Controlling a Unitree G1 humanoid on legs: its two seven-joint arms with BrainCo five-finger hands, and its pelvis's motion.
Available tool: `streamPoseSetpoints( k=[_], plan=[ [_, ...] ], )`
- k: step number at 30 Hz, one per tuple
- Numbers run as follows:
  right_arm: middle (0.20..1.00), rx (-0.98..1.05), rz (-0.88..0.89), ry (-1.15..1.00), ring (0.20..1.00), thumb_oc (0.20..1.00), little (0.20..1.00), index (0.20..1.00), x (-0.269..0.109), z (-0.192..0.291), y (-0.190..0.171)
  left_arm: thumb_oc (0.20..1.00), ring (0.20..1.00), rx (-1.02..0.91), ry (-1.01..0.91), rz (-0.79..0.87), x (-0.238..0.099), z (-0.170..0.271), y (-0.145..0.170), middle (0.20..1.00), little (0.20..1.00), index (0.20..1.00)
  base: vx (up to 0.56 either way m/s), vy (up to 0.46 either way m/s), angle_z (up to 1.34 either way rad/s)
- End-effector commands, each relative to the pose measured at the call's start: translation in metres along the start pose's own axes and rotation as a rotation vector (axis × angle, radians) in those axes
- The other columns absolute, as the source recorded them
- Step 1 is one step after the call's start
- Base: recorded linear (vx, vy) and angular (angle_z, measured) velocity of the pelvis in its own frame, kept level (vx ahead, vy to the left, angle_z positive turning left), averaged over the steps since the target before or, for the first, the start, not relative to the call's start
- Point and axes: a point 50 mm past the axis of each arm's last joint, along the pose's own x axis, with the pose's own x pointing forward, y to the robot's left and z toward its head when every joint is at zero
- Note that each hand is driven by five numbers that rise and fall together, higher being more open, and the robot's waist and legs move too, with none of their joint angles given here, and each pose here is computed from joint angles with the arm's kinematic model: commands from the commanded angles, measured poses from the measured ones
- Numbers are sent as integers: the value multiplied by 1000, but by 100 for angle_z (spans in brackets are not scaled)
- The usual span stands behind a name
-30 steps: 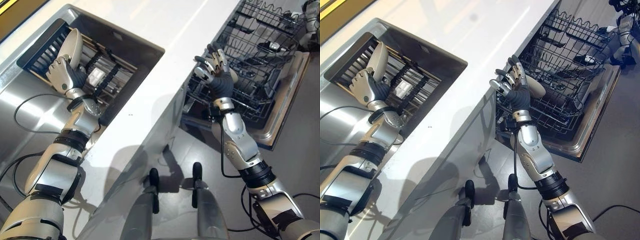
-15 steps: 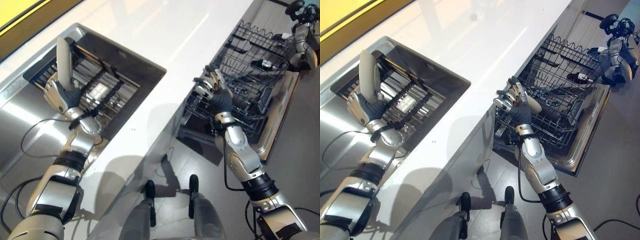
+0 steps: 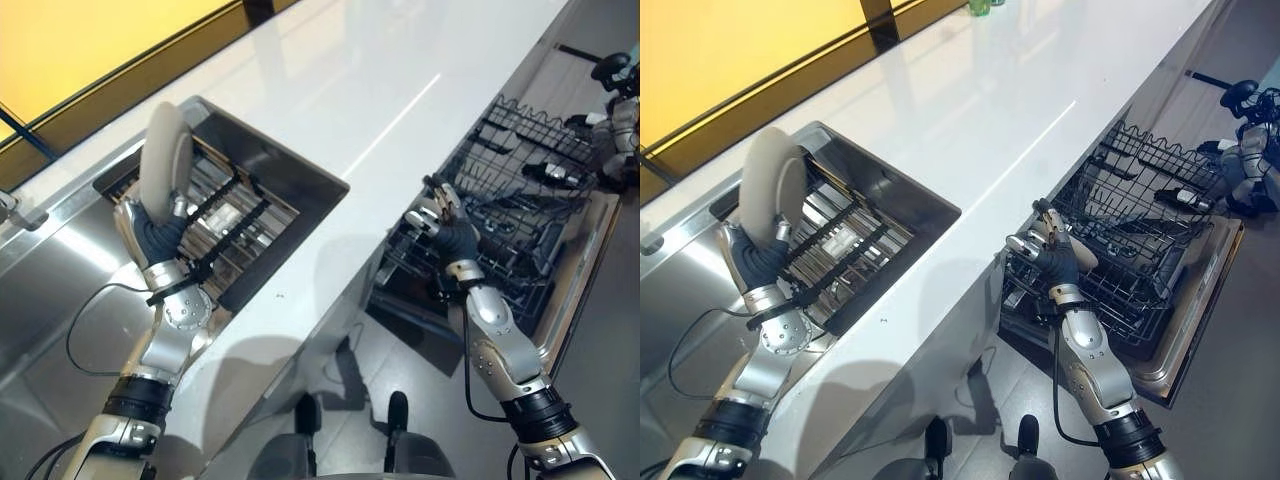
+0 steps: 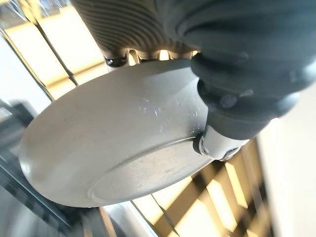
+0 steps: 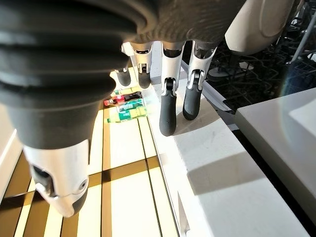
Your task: Pick up plates and place into dishwasher.
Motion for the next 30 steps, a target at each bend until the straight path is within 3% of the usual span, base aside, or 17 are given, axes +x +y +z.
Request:
streamPoseSetpoints(
  k=[1, 8, 19, 25, 30],
  plan=[
    [1000, 14, -28, 3, 1000, 1000, 1000, 1000, -15, -4, -9, 200, 200, -142, -195, -35, 4, 26, 12, 200, 200, 200, 6, -33, 4],
    [1000, 6, -70, -49, 1000, 1000, 1000, 1000, -16, 6, -20, 200, 200, -247, -367, -176, 9, 54, 12, 200, 200, 200, -2, -33, 5],
    [1000, -107, -11, -352, 1000, 1000, 1000, 1000, -2, 74, -29, 200, 200, -537, -437, -712, 19, 88, -1, 200, 200, 200, -24, -14, 4],
    [1000, -124, 20, -564, 1000, 1000, 1000, 1000, -7, 115, -31, 200, 200, -530, -434, -818, 31, 91, 2, 200, 200, 200, -11, -2, 0],
    [1000, -150, 161, -562, 1000, 1000, 1000, 1000, -7, 121, -21, 200, 200, -525, -446, -860, 35, 95, 1, 200, 200, 200, 0, 0, 0]
  ],
)
